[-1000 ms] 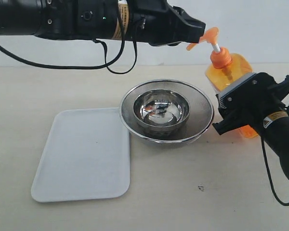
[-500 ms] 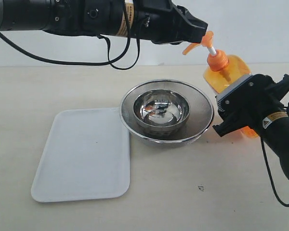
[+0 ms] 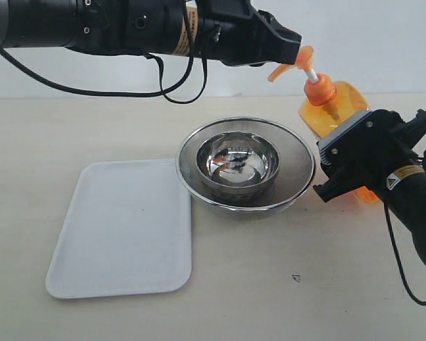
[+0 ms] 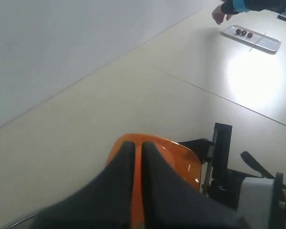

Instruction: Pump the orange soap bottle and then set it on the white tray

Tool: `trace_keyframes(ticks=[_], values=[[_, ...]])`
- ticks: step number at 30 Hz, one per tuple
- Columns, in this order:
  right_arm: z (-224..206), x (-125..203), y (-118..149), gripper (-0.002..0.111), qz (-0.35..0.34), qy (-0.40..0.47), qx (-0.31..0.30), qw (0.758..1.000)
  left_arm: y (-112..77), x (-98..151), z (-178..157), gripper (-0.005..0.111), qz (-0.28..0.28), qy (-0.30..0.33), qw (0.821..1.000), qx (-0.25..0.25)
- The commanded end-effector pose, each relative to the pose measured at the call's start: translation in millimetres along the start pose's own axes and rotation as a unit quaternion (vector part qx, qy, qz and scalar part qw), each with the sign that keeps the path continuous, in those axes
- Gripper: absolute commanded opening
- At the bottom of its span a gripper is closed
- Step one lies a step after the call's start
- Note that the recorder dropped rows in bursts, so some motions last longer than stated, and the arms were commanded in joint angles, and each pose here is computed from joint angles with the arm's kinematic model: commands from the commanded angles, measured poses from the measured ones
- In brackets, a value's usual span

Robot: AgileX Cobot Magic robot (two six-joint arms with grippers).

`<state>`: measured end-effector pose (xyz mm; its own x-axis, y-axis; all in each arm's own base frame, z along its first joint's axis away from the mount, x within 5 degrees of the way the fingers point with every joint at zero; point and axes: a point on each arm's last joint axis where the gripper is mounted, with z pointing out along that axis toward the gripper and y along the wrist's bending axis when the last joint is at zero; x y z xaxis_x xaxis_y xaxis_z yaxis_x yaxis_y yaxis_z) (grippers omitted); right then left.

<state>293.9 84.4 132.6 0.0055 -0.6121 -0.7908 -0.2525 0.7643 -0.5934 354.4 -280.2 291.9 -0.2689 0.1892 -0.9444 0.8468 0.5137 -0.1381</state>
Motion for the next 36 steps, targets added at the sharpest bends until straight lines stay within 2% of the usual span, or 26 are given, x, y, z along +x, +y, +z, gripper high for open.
trace_keyframes(ticks=[1,9,29,36], values=[[1.4,-8.9,-4.7,0.000,-0.005,-0.032,0.017,0.999,-0.3,1.7,4.1,0.005,-0.006,-0.002,1.000,0.008],[1.4,-9.2,-4.7,0.000,-0.005,-0.033,0.017,0.999,0.3,18.1,15.7,0.005,-0.014,0.018,0.999,0.032],[0.6,-15.3,3.3,0.000,-0.017,-0.051,-0.005,0.999,9.8,52.7,37.1,0.005,-0.032,0.057,0.997,0.036],[-0.7,-21.0,9.4,0.000,-0.029,-0.057,-0.003,0.998,10.5,55.3,38.7,0.005,-0.036,0.059,0.997,0.036]])
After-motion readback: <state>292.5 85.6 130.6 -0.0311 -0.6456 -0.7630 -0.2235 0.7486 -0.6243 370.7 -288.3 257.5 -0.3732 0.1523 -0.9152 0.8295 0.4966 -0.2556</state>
